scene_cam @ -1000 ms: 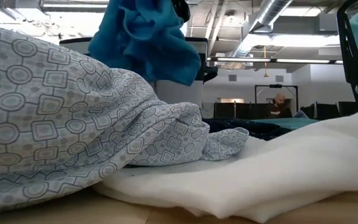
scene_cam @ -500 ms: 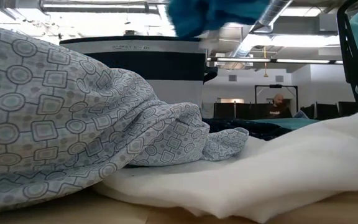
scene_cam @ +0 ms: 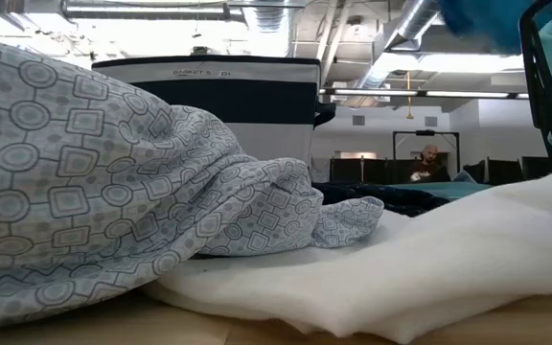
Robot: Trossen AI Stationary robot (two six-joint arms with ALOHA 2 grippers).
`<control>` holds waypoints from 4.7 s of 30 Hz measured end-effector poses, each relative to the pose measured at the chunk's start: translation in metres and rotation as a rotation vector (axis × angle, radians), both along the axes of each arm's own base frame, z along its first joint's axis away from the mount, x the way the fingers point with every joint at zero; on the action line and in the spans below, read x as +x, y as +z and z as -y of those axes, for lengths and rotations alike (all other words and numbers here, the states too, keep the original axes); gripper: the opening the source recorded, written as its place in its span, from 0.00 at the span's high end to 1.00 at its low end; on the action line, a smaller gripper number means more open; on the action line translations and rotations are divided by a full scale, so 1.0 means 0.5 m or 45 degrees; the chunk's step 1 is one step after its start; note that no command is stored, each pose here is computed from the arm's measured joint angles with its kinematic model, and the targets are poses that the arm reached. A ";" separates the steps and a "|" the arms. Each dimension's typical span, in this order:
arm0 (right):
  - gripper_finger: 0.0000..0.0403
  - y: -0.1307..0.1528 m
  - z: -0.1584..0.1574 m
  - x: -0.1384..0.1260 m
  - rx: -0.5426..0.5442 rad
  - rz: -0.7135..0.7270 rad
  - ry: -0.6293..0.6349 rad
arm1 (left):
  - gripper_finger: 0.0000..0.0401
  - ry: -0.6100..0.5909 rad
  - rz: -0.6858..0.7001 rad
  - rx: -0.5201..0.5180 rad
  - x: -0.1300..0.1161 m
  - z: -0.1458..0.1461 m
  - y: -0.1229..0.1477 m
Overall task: Pick & Place Cloths
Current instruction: Put the blue shorts into the black wire basket, then put the white patterned polo shirt into the blue laundry bin
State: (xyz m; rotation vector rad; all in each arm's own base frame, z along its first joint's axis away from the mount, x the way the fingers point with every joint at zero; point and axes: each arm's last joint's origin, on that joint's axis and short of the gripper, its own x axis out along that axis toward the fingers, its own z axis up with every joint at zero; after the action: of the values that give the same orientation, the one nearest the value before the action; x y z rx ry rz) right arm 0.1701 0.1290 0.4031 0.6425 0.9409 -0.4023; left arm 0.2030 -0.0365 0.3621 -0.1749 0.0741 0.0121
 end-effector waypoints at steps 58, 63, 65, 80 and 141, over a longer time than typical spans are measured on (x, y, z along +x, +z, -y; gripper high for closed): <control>0.92 -0.498 -0.157 0.024 0.135 -0.849 0.019 | 0.45 -0.001 0.001 0.001 0.000 0.000 0.000; 0.76 -0.458 -0.147 0.018 0.160 -0.756 0.090 | 0.42 -0.002 0.001 0.042 0.000 0.000 0.000; 0.68 -0.436 -0.142 0.014 0.186 -0.706 0.112 | 0.41 -0.002 -0.002 0.044 0.000 0.000 0.000; 0.33 -0.279 -0.077 -0.035 0.483 -0.369 0.155 | 0.37 -0.046 -0.270 0.098 -0.008 0.003 -0.041; 0.33 -0.263 -0.063 -0.037 0.382 -0.196 0.140 | 0.58 -0.394 -0.925 0.207 0.070 0.183 -0.486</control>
State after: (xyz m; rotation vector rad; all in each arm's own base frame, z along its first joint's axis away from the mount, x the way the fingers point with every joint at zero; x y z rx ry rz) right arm 0.1518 0.1607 0.2718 0.8360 1.1908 -0.2152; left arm 0.2381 -0.1281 0.1189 0.0125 0.8221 -0.2280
